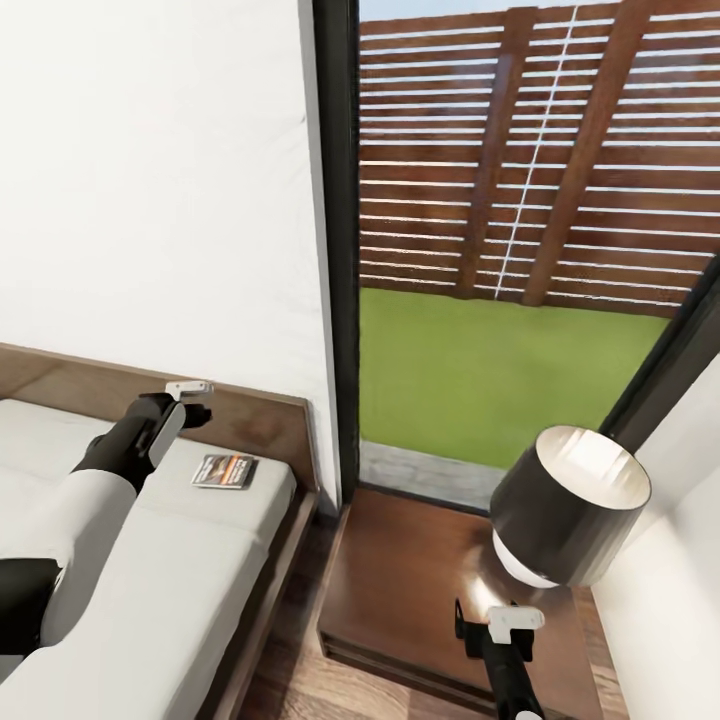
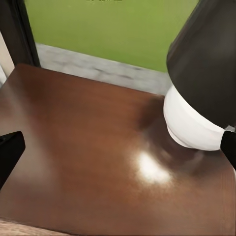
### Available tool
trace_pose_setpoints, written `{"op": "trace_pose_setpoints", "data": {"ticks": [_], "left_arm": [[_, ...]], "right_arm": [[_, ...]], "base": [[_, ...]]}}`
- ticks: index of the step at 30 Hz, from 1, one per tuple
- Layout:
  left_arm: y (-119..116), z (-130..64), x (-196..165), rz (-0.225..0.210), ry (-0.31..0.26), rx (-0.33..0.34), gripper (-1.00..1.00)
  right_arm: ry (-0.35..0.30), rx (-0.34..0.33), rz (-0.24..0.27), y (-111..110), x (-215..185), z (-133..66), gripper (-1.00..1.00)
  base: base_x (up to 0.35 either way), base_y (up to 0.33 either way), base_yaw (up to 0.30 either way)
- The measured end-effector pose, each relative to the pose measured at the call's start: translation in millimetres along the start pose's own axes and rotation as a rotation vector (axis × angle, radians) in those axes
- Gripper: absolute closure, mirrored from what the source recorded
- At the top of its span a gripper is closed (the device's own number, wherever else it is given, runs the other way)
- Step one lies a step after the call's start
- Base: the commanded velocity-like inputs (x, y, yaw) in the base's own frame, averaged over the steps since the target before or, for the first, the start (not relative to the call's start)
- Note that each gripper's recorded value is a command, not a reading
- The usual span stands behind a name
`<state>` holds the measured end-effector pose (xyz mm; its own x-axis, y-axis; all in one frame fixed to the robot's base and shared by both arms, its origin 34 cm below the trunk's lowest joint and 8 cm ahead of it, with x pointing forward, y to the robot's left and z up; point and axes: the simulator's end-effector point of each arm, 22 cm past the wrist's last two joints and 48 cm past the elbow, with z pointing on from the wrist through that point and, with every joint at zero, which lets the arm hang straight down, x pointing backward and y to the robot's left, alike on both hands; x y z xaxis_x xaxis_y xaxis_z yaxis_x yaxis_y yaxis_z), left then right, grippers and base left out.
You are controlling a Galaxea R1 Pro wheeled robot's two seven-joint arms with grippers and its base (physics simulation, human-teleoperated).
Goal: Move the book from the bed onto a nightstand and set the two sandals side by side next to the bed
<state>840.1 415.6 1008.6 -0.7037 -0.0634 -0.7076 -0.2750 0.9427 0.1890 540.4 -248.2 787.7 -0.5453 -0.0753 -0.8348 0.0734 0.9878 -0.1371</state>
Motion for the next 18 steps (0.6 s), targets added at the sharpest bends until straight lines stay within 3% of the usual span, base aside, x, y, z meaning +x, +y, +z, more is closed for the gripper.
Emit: {"op": "trace_pose_setpoints", "data": {"ticks": [6, 18], "left_arm": [[0.7, 0.2, -0.6, 0.002, -0.001, -0.002, -1.00], [0.8, -1.0, -1.9, 0.001, -0.004, -0.002, -1.00]], "right_arm": [[0.001, 0.002, 0.000, -0.3, 0.2, 0.1, -1.00], [-0.002, 0.002, 0.000, -0.3, -0.9, 0.0, -1.00]], "base": [[0.056, 0.000, -0.089], [0.004, 0.000, -0.259]]}}
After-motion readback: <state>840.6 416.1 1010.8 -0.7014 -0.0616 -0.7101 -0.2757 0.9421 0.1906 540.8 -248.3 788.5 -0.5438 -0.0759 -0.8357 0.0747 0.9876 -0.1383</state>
